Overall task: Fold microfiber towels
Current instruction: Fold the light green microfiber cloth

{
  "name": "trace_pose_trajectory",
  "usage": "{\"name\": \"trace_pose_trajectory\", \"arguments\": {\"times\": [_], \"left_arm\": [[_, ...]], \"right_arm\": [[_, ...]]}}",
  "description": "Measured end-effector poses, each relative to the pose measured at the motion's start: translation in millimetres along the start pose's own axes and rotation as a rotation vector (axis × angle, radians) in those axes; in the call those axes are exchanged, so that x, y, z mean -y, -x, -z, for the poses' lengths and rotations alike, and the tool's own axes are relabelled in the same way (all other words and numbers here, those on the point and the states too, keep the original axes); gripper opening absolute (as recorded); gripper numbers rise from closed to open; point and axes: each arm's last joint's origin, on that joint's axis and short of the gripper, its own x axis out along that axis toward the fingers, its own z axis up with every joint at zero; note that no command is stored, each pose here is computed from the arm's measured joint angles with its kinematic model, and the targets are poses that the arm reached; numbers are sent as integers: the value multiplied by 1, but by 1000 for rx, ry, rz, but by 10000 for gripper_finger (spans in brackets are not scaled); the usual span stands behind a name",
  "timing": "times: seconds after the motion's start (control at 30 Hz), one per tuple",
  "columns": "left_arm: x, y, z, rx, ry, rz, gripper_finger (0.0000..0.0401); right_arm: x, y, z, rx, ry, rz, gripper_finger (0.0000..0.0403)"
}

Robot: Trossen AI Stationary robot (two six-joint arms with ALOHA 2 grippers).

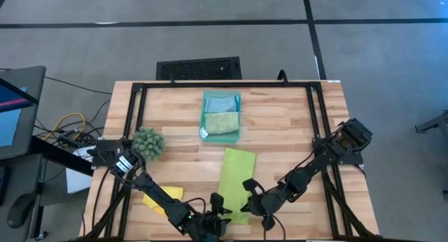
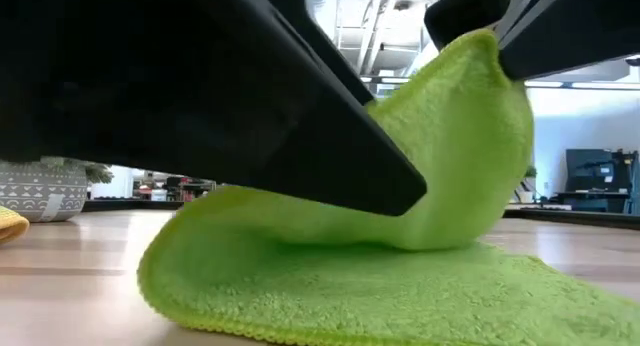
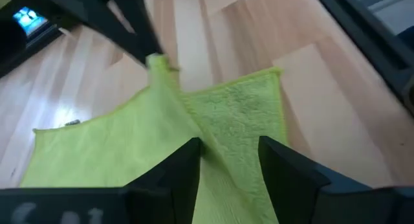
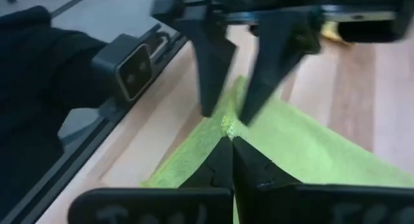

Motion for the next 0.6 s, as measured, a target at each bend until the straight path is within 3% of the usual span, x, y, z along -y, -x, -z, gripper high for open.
{"name": "trace_pose_trajectory", "arguments": {"times": [0.6], "left_arm": [[16,18,4,-41,-30,-3,113]], "right_arm": [[-2,0,4,-39,5,-48,23]]}}
